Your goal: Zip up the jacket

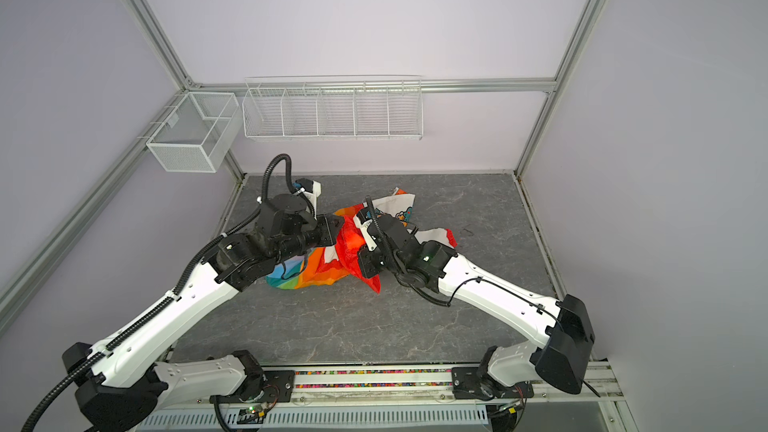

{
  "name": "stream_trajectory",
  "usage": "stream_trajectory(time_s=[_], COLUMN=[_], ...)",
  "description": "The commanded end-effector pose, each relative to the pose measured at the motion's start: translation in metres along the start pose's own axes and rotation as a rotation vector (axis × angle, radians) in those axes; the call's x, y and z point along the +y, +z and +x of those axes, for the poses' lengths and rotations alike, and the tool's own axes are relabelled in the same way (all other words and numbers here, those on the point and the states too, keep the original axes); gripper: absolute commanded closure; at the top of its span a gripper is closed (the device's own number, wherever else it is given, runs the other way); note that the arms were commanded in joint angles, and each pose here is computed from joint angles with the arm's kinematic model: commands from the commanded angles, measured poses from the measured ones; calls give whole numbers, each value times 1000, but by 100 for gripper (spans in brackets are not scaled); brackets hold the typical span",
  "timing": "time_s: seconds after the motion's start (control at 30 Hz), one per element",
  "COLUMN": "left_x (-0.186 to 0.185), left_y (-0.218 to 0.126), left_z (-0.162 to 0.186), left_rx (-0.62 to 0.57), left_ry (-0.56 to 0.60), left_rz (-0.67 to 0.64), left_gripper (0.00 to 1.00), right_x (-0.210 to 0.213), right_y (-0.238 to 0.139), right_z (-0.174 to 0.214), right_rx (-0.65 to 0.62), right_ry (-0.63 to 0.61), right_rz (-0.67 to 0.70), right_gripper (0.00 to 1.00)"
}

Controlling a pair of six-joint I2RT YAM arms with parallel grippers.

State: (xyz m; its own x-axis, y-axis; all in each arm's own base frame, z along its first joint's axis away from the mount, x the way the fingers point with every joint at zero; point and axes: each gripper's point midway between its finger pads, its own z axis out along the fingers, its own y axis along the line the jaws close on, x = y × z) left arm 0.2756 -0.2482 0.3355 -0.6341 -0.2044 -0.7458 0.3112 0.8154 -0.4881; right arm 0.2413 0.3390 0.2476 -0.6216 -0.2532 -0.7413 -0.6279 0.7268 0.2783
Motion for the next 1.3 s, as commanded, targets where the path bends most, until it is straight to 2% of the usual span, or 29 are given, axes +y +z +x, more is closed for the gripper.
stream_trajectory(time_s=[0.0, 0.07, 0.13, 0.17, 0.4, 0.5, 0.63, 0.8, 0.9, 1.13, 1.27], left_x=[2, 4, 5, 5, 4, 2, -1, 10, 20, 23, 26], left_y=[-18, -28, -39, -45, -79, -89, -79, -45, -32, -29, -11], left_z=[-21, -27, -34, -38, -48, -45, -19, 35, 61, 88, 111], left_rx=[-113, -168, -224, -254, -356, -369, -256, -58, 15, 37, 113], left_ry=[32, 32, 34, 34, 67, 97, 185, 242, 264, 329, 380], left_rz=[15, 22, 31, 38, 92, 126, 154, 172, 162, 156, 84], left_gripper=[55, 28, 7, 0, 1, 14, 27, 34, 38, 37, 37], right_x=[-3, -4, -5, -5, -2, 1, 3, 3, 1, -5, -5], right_y=[-26, -37, -45, -50, -70, -80, -94, -105, -111, -125, -131], right_z=[-19, -26, -33, -37, -64, -82, -106, -132, -145, -162, -168], right_rx=[-61, -80, -95, -103, -154, -191, -242, -285, -308, -348, -364], right_ry=[-51, -68, -83, -90, -121, -130, -129, -127, -116, -99, -98], right_rz=[38, 56, 70, 74, 77, 78, 80, 81, 80, 77, 74], right_gripper=[93, 93, 93, 93, 93, 93, 93, 93, 93, 93, 93])
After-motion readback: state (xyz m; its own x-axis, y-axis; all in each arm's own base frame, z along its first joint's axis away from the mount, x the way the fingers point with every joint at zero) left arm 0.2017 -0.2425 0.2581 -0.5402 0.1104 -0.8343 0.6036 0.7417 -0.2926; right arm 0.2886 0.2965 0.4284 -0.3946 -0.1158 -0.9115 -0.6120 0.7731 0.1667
